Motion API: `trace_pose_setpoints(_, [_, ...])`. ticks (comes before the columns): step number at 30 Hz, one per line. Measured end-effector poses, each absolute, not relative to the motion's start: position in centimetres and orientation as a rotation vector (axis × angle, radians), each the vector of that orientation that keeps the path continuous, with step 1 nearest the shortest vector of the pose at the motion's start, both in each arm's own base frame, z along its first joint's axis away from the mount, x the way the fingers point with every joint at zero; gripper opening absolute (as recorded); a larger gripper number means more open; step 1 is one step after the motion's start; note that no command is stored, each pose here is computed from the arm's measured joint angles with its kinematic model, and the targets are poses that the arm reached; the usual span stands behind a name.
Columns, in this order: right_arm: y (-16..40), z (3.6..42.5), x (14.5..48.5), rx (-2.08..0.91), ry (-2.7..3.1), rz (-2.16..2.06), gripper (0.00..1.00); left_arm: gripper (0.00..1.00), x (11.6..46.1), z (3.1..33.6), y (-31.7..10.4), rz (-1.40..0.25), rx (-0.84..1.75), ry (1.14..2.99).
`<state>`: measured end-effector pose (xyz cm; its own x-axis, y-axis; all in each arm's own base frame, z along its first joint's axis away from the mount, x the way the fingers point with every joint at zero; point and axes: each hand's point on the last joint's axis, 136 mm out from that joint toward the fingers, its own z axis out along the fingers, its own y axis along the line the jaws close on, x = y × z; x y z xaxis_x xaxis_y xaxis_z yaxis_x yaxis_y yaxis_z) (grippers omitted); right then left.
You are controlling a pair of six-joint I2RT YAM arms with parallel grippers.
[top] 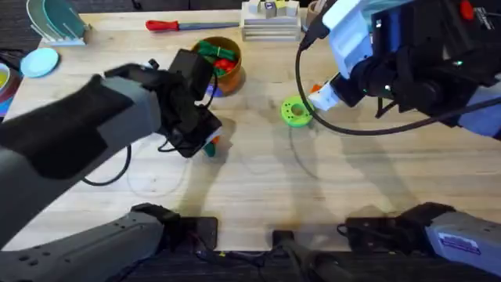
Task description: Pick up the gripper from the table and insert it into the empty holder that is missing its gripper. Then pick up a screw, insert it into the mounting hole, and use the screwdriver to tighten it. Finally, clean up the table by picking up the vegetable and placing it into the bucket.
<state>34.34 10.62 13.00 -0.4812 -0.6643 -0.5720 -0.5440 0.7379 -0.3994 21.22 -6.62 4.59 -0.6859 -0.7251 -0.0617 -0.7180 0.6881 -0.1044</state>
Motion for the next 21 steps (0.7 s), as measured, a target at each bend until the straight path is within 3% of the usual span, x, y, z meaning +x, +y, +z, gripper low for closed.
trace_pose_setpoints(7, [10.6,13.0,34.3,-0.906,2.201,-0.210,0.992,0.021,25.0,10.6,-8.0,-0.245,-1.131,2.708])
trace_pose_setpoints(8, [10.6,13.0,34.3,-0.906,2.200,-0.210,0.991,0.021,26.1,12.0,-8.4,-0.289,-1.103,2.674])
trace_pose_setpoints(9, [10.6,13.0,34.3,-0.906,2.200,-0.210,0.991,0.020,29.5,15.5,-9.3,-0.408,-1.020,2.549])
trace_pose_setpoints(10, [10.6,13.0,34.4,-0.905,2.200,-0.210,0.991,0.020,30.7,16.5,-9.5,-0.441,-0.994,2.496])
trace_pose_setpoints(19, [10.6,13.0,34.3,-0.906,2.200,-0.210,0.992,0.020,36.5,19.9,-8.3,-0.428,-0.951,2.206])
trace_pose_setpoints(20, [10.6,13.0,34.3,-0.906,2.200,-0.210,0.991,0.032,36.9,19.9,-8.2,-0.422,-0.951,2.191])
trace_pose_setpoints(21, [10.6,13.0,34.3,-0.906,2.201,-0.210,0.991,0.118,37.4,19.7,-8.2,-0.415,-0.949,2.184])
